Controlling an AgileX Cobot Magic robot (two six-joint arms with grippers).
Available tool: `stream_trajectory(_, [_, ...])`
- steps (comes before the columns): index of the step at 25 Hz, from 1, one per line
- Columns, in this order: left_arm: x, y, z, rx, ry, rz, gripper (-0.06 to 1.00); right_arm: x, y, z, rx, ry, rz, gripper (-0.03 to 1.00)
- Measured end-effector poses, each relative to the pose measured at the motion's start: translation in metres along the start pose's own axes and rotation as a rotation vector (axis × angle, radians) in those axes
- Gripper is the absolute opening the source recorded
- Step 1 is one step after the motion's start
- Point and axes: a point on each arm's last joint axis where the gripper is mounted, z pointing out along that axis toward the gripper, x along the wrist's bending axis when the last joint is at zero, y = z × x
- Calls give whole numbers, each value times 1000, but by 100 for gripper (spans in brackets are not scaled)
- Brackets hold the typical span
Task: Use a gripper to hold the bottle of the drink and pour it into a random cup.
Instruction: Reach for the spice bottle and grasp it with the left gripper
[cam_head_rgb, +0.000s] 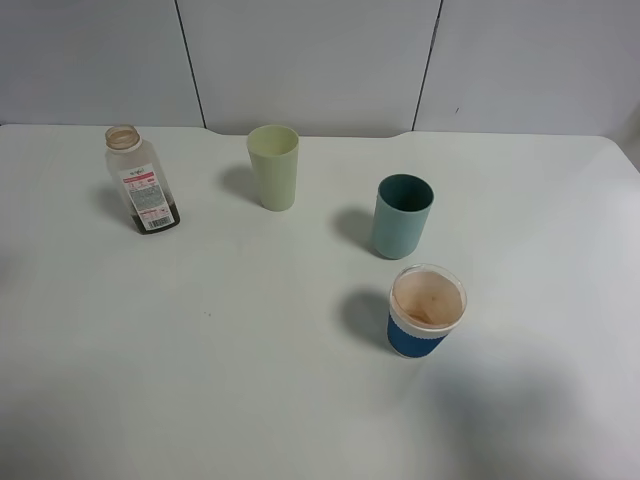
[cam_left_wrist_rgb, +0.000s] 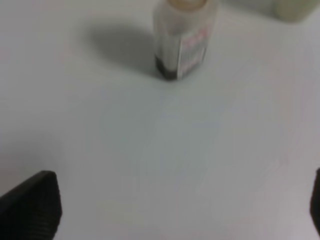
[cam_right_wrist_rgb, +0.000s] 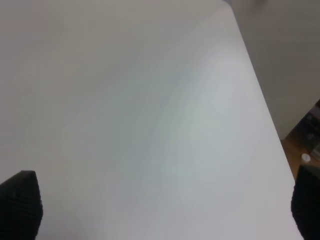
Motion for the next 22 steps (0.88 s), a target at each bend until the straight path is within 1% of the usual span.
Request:
stream_trajectory(3, [8,3,19,57,-27,25,98,0,0,0,0,0,0,99])
stream_trajectory(7, [16,6,33,75,-46,61,98,0,0,0,0,0,0,99])
stream_trajectory(9, [24,8,47,88,-54,109,98,0,0,0,0,0,0,99])
stream_trajectory(13, [30,13,66,76,-68,207,98,0,0,0,0,0,0,99])
stream_trajectory(16, [34,18,83,57,-76,263,98,0,0,0,0,0,0,99])
stream_trajectory(18, [37,19,95,49,-82,286,98,0,0,0,0,0,0,99])
stream_trajectory(22, [43,18,125,62,-124,307,98,0,0,0,0,0,0,99])
